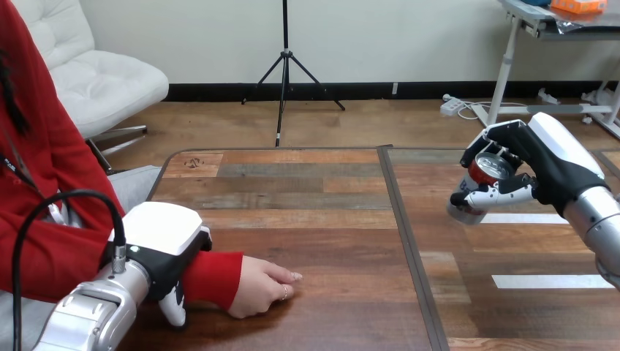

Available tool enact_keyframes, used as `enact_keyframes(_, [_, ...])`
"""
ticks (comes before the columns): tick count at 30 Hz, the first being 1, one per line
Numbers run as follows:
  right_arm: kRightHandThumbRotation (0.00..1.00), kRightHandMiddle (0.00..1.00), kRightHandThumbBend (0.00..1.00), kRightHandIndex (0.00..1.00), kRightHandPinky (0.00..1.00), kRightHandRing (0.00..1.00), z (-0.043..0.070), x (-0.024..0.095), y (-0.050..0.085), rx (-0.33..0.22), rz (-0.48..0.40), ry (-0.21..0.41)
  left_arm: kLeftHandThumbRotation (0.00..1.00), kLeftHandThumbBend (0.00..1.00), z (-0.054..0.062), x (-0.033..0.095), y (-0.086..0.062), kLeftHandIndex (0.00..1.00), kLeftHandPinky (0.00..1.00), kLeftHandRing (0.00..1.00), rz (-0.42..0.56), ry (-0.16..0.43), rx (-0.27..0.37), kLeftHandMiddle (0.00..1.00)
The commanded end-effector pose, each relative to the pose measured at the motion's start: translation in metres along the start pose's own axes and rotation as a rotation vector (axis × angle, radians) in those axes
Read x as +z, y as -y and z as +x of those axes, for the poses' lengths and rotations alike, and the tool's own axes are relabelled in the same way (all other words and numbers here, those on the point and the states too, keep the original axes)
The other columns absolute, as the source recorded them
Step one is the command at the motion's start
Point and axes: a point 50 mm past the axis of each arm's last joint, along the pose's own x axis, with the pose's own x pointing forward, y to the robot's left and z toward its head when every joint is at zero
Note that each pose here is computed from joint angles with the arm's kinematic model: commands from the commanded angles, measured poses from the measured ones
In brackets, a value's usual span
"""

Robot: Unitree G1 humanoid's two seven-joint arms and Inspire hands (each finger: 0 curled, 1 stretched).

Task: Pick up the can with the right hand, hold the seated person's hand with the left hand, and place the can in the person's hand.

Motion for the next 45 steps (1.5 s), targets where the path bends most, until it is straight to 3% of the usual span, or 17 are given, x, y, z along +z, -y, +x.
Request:
enact_keyframes(1, [0.00,0.48,0.70,0.49,0.40,0.41,0.0069,0.0173,0.0317,-0.123,-0.001,0.095,0.00,0.96,0.0071,-0.0032,-0.0214,0.73,0.72,0.74,0.012,-0.025,0.073,0.75])
enact_keyframes(20, [0.00,0.49,0.69,0.50,0.41,0.42,0.0082,0.0185,0.0325,-0.129,0.000,0.094,0.00,0.91,0.0096,-0.0065,-0.0208,0.67,0.64,0.66,0.017,-0.056,-0.029,0.67])
enact_keyframes(45, [0.00,0.48,0.71,0.50,0.41,0.41,0.0095,0.0201,0.0325,-0.137,-0.001,0.101,0.00,0.91,0.0148,-0.0041,-0.0144,0.57,0.38,0.47,-0.064,-0.055,-0.037,0.52])
